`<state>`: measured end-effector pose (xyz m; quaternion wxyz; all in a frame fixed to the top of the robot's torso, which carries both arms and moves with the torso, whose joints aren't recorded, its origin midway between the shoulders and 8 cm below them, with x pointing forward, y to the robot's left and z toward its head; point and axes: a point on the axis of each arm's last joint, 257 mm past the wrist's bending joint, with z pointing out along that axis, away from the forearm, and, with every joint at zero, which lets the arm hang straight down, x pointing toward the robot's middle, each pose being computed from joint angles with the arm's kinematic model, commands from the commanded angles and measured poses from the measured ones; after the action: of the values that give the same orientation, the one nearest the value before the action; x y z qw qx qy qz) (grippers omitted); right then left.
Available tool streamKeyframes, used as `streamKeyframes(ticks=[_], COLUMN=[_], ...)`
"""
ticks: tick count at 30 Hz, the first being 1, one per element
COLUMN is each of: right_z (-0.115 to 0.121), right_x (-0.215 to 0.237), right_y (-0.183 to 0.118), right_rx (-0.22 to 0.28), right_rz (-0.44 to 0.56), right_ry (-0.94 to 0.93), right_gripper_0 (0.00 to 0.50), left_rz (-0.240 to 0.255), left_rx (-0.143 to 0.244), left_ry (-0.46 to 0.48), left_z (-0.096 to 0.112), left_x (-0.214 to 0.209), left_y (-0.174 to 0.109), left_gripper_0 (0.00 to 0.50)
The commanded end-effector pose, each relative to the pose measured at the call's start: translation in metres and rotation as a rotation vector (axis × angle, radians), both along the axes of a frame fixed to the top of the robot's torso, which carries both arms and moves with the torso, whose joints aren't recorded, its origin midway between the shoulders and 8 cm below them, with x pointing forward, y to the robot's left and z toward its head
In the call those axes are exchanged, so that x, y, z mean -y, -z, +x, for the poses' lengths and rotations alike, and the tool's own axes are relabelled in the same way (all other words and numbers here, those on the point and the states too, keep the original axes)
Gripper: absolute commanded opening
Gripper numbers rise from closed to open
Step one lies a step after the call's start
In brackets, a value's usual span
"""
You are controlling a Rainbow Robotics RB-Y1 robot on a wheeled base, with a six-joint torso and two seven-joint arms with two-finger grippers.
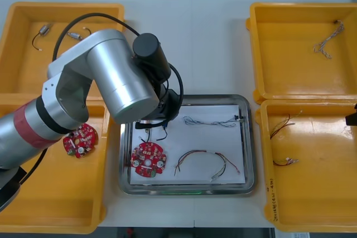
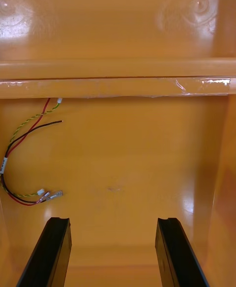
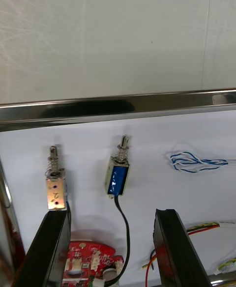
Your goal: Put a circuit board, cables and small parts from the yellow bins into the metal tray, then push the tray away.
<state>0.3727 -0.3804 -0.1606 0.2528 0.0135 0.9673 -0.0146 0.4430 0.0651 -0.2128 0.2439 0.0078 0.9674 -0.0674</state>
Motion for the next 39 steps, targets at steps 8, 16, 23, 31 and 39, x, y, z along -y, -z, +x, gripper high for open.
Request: streamKeyframes(ticks=[8, 16, 23, 31, 39], right_z=[-0.004, -0.005, -0.007, -0.005, 0.002], right_x=[-0.004, -0.009, -0.018, -0.064, -0.114], right_y=[0.0, -0.006, -0.01, -0.014, -0.019], right_rx=[0.009, 0.021, 0.025, 0.024, 0.022], right_rz=[0.013, 0.002, -0.043, -0.067, -0.061], right_ry=[0.029, 0.007, -0.032, -0.193, -0.344], right_gripper_0=[0.5, 0.5, 0.5, 0.5, 0.5], left_rz=[-0.049, -0.011, 0.006, 0.016, 0.022], left_rx=[0.035, 0.037, 0.022, 0.048, 0.078], left_ry=[-0.101, -0.122, -0.137, -0.12, -0.106], left_z=[0.011, 0.016, 0.01, 0.007, 0.002], left_x=[-0.059, -0.115, -0.161, -0.198, -0.229], left_y=[-0.071, -0.099, -0.115, -0.134, -0.14], left_gripper_0=[0.5, 0.5, 0.5, 0.5, 0.5])
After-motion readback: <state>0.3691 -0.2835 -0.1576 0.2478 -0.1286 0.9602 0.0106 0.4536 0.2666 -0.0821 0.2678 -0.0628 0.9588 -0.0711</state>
